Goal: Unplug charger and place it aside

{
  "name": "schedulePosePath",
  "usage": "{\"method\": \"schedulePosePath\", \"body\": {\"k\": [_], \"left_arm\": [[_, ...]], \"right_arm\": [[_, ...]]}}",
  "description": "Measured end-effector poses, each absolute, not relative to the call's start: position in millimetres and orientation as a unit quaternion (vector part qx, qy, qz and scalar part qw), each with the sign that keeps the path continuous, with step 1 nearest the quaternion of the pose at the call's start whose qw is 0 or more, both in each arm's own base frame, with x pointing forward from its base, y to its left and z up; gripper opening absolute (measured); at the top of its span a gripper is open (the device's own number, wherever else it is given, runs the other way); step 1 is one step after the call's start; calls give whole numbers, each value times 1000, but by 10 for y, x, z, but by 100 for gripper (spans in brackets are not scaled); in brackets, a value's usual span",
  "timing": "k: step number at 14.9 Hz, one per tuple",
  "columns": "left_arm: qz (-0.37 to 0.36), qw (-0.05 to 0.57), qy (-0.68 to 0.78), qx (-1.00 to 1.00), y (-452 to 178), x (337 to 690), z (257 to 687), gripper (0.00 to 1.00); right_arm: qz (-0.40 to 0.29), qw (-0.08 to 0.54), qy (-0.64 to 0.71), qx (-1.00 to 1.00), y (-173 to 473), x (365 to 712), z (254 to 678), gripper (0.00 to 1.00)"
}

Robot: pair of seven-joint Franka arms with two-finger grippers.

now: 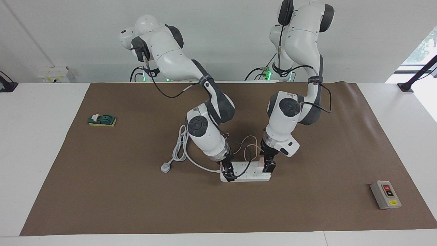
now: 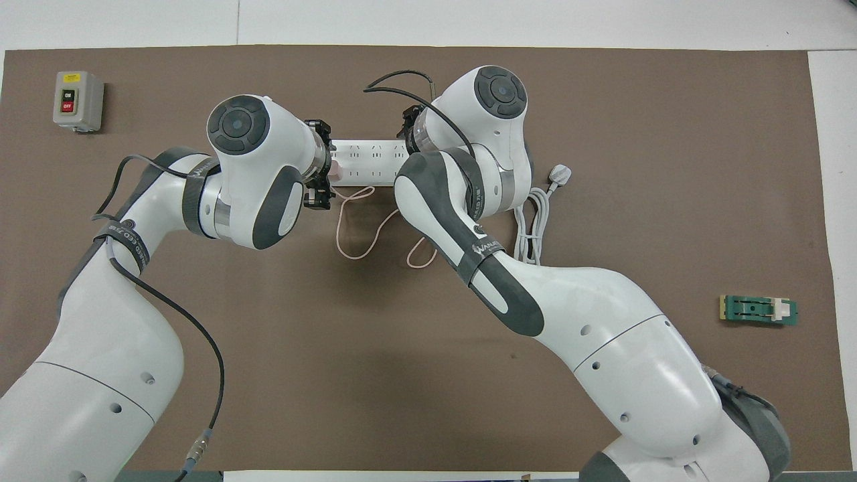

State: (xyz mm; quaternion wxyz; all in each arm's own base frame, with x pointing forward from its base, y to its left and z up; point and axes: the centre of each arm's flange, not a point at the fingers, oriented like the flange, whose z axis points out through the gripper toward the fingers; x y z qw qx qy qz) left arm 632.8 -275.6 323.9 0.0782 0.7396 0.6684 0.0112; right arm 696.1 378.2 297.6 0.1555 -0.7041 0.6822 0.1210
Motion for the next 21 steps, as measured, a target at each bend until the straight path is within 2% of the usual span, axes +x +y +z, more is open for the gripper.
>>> {"method": "schedulePosePath", "body": {"k": [4,5,8,9,21], "left_arm": [[12,79,668,740,-2759,6328,3239,88],[12,79,668,740,-2764,6327,3239,80],[12,79,667,741,-2773,6323,3234,44],[13,80,667,741,-2774,6325,3231,35],[18,78,662,746,-2796,6315,3232,35]], "right_arm": [[122,152,683,-704,3780,6959,2915,100],[122,152,683,-704,3780,6959,2913,100],[122,152,683,-704,3781,6958,2913,100],[122,152,683,-704,3781,6958,2913,100],[114,161,677,-709,3766,6964,2841,100]]}}
